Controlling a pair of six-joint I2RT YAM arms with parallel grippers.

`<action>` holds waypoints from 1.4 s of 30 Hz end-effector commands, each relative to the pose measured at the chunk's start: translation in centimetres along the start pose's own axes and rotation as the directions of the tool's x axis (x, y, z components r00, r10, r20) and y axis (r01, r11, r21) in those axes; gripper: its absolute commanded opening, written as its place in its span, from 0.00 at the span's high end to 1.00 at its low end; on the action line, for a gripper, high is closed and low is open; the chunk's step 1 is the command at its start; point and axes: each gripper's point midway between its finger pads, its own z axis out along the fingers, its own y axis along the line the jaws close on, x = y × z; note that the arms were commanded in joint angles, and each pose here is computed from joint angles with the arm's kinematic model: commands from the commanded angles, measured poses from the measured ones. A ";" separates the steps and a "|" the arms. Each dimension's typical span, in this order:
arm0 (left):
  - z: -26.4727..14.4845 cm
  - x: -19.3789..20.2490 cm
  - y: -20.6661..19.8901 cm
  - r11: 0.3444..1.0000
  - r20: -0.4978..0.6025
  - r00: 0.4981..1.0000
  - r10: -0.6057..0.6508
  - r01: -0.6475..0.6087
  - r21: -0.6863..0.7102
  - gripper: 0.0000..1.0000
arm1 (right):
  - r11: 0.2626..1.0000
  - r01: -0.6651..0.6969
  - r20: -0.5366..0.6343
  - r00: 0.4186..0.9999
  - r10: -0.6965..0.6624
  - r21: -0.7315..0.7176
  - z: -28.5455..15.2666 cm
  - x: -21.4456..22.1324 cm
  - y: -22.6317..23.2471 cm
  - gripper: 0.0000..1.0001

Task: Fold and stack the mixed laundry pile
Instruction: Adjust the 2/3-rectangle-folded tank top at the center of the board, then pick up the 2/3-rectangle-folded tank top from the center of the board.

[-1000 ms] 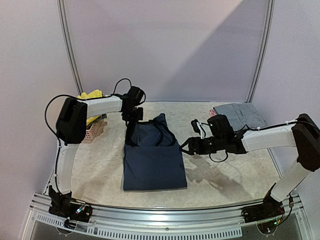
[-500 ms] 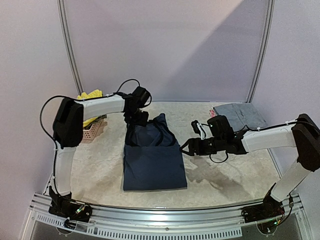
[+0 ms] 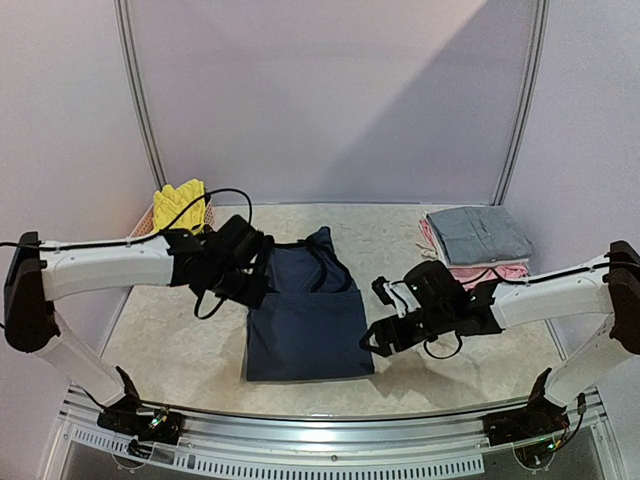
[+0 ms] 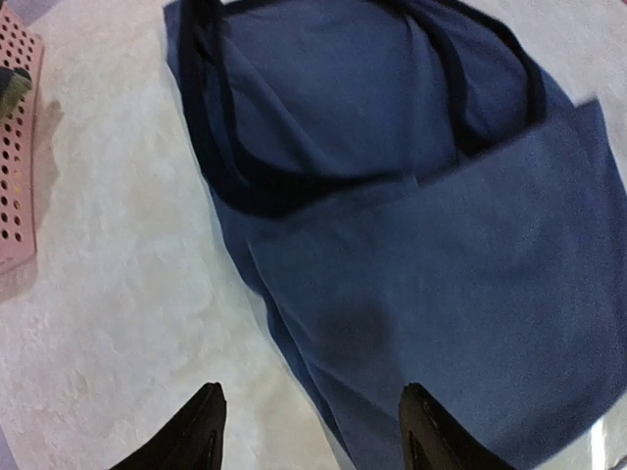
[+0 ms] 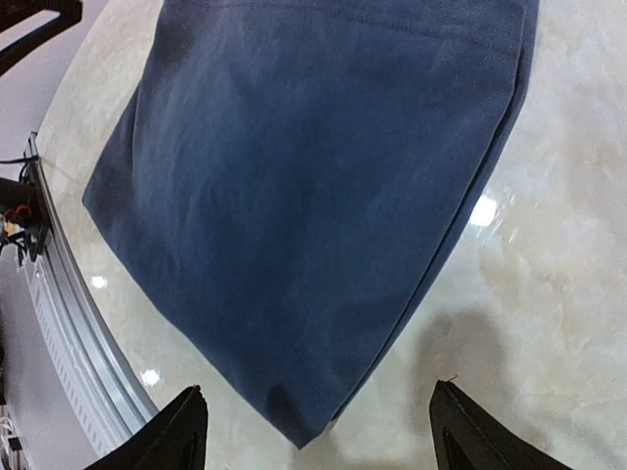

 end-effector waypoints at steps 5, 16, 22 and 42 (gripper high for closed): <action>-3.0 9.9 -2.9 0.988 -0.048 0.999 -0.017 0.024 0.152 0.41 | 0.995 -0.096 -0.082 0.992 0.094 -0.019 -0.4 5.6 -0.2 0.25; -2.0 15.1 -4.2 0.962 -0.123 0.990 -0.065 0.095 0.257 0.46 | 0.969 -0.219 -0.089 0.974 0.210 -0.115 1.3 7.2 0.3 0.43; -1.3 16.5 -4.5 0.951 -0.144 0.985 -0.097 0.134 0.278 0.49 | 0.964 -0.237 -0.109 0.968 0.225 -0.121 2.4 7.8 0.4 0.55; -1.5 17.8 -6.2 0.926 -0.162 0.979 -0.120 0.169 0.338 0.50 | 0.963 -0.256 -0.123 0.962 0.244 -0.089 3.8 8.6 -0.6 0.88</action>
